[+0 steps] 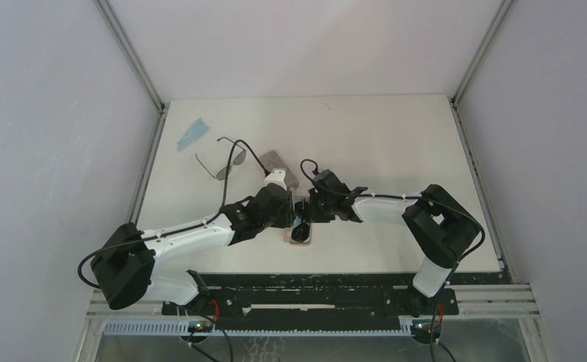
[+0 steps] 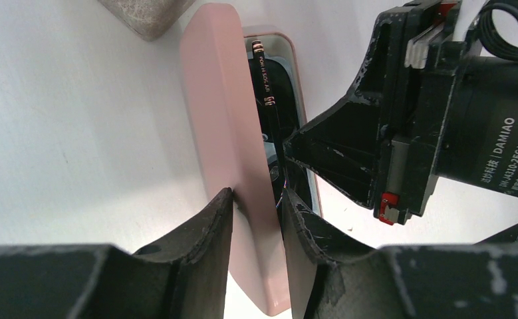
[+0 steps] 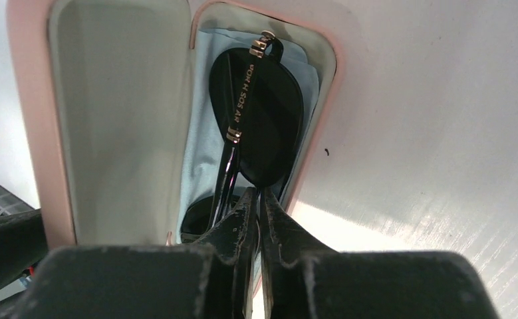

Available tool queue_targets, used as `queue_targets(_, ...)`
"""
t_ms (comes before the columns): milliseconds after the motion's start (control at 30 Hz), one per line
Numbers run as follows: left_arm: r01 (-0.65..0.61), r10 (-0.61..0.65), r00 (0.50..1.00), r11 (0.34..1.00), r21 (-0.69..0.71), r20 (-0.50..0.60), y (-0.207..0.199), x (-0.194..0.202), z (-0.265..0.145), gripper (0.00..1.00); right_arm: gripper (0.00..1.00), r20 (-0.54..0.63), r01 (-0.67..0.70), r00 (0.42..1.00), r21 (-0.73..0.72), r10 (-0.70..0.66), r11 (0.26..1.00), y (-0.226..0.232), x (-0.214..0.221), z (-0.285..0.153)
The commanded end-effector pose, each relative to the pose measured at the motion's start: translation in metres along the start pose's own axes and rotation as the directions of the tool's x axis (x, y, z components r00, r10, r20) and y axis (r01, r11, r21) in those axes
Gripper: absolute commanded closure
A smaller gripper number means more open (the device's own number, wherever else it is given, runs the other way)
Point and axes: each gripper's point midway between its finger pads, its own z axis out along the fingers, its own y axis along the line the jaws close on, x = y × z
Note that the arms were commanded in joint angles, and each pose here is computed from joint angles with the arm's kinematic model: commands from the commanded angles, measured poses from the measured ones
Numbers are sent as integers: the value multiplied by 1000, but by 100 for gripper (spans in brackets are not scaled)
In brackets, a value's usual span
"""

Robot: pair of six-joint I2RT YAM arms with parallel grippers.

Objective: Organize the sunglasses
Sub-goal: Place the sunglasses in the sunglasses case.

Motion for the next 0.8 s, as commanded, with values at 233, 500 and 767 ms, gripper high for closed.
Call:
queue_targets(233, -8, 7, 999, 1000, 28, 38, -7, -14, -5, 63, 97, 24, 41, 999, 9, -41, 999, 9, -11, 6)
queue_targets(500, -4, 2, 999, 1000, 27, 48, -6, -16, -8, 63, 97, 42, 56, 998, -4, -56, 998, 14, -16, 0)
queue_targets(767, -1, -1, 997, 999, 34, 79, -9, -28, -18, 57, 91, 106, 82, 991, -11, -80, 997, 22, -32, -26)
